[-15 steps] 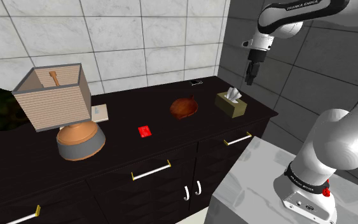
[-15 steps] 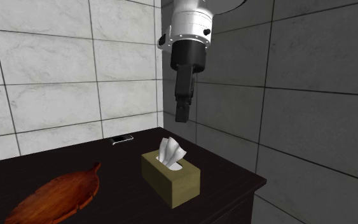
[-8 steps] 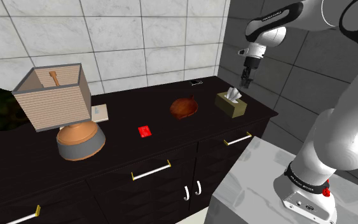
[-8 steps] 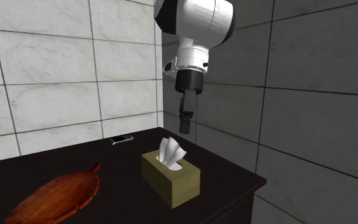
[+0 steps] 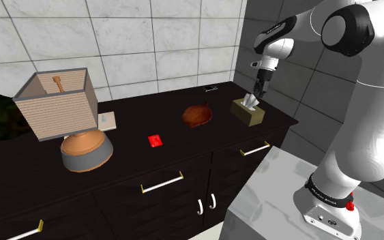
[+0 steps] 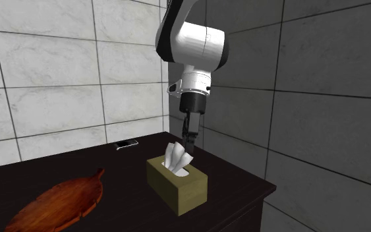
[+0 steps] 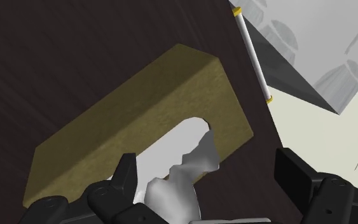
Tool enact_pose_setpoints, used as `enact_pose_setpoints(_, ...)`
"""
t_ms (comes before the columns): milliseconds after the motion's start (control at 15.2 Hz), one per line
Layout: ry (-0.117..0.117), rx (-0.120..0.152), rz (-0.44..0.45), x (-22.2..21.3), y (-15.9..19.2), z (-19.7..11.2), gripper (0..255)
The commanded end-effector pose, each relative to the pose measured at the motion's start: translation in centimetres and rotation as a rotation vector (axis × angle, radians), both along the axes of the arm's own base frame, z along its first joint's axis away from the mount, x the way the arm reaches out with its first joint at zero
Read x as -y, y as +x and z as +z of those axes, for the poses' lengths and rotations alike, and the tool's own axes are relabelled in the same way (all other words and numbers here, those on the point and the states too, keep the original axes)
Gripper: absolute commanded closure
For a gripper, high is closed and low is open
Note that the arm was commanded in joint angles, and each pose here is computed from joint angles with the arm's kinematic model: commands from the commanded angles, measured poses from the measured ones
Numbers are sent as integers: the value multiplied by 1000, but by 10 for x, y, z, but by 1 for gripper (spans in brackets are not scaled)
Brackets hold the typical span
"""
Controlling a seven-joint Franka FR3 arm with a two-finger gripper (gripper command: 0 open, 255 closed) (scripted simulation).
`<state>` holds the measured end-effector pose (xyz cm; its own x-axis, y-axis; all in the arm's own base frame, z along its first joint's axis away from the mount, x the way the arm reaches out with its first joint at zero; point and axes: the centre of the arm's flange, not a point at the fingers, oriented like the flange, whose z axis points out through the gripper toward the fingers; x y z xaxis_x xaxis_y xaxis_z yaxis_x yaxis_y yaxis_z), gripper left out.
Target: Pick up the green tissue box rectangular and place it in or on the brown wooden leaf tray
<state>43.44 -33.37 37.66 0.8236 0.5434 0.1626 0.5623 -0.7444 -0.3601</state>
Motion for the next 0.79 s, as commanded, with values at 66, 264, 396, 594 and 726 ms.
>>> enact_pose_setpoints(66,0,1,0,-6,-2,-14,0)
enact_pose_setpoints(264,0,1,0,-7,-2,-17,0)
enact_pose_setpoints(396,0,1,0,-7,-2,-17,0)
enact_pose_setpoints(594,0,1,0,-7,-2,-17,0)
enact_pose_setpoints(726,0,1,0,-7,-2,-17,255)
